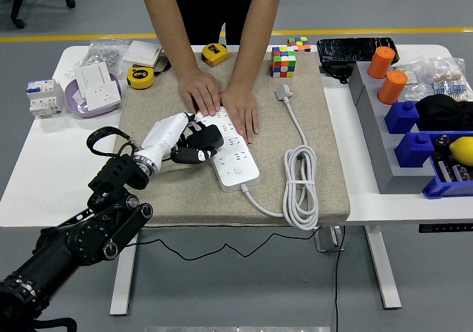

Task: Pick up the plug,place it near the board,insert it into the board,press the button

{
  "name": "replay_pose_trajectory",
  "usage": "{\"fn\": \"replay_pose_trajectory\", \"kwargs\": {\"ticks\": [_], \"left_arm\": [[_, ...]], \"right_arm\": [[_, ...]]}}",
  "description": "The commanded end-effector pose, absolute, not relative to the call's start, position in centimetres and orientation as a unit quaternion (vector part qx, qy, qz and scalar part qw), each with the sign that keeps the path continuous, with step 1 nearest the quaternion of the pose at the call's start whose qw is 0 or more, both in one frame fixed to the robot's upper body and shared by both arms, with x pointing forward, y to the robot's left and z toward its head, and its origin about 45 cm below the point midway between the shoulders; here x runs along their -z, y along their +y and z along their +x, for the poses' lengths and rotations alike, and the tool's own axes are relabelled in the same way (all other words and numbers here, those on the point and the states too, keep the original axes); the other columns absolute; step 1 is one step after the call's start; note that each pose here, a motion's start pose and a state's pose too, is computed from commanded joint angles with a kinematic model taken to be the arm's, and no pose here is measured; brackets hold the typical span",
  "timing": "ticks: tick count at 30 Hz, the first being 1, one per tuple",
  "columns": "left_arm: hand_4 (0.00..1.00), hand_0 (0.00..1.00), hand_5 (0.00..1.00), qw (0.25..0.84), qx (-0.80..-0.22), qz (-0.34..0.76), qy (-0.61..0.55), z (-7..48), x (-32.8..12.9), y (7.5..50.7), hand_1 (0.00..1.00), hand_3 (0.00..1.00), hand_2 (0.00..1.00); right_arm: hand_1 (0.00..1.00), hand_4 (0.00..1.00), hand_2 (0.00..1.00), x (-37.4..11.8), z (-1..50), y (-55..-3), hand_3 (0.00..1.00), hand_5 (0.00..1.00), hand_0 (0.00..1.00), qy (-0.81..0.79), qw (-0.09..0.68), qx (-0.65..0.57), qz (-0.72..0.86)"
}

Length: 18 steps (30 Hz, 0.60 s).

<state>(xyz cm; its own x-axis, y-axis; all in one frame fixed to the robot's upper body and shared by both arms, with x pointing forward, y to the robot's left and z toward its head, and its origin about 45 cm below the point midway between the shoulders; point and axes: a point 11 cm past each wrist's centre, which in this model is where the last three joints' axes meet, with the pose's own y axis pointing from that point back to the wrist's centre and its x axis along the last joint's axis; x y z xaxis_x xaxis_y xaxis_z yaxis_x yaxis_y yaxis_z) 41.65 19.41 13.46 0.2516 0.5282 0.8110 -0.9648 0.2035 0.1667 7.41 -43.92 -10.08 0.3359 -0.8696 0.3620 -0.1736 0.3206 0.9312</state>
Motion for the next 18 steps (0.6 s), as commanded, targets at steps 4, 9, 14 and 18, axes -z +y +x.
{"fn": "replay_pose_trajectory", "kwargs": {"ticks": [4, 9, 14, 18], "left_arm": [[0.718, 0.262, 0.248, 0.708, -0.541, 0.338, -0.304, 41.7, -13.9, 19.9, 0.248, 0.449, 0.355], [0.715, 0.264, 0.255, 0.697, -0.565, 0.327, -0.297, 42.0, -14.6, 20.9, 0.249, 0.445, 0.351], [0.715, 0.264, 0.255, 0.674, -0.572, 0.346, -0.314, 42.6, -15.0, 22.3, 0.249, 0.445, 0.351], [0.705, 0.268, 0.250, 0.655, -0.565, 0.372, -0.337, 42.8, -14.7, 23.1, 0.254, 0.445, 0.351]], "right_arm": [[0.718, 0.884, 0.693, 10.1, 7.6, -43.8, 0.604, 0.571, 0.808, -0.509, 0.633, 0.274, 0.515], [0.718, 0.885, 0.693, 10.1, 7.4, -43.8, 0.605, 0.571, 0.808, -0.509, 0.632, 0.276, 0.514], [0.718, 0.885, 0.693, 10.1, 7.4, -43.8, 0.605, 0.571, 0.808, -0.509, 0.632, 0.277, 0.514], [0.718, 0.884, 0.693, 10.1, 7.5, -43.7, 0.605, 0.570, 0.808, -0.510, 0.631, 0.276, 0.515]]}}
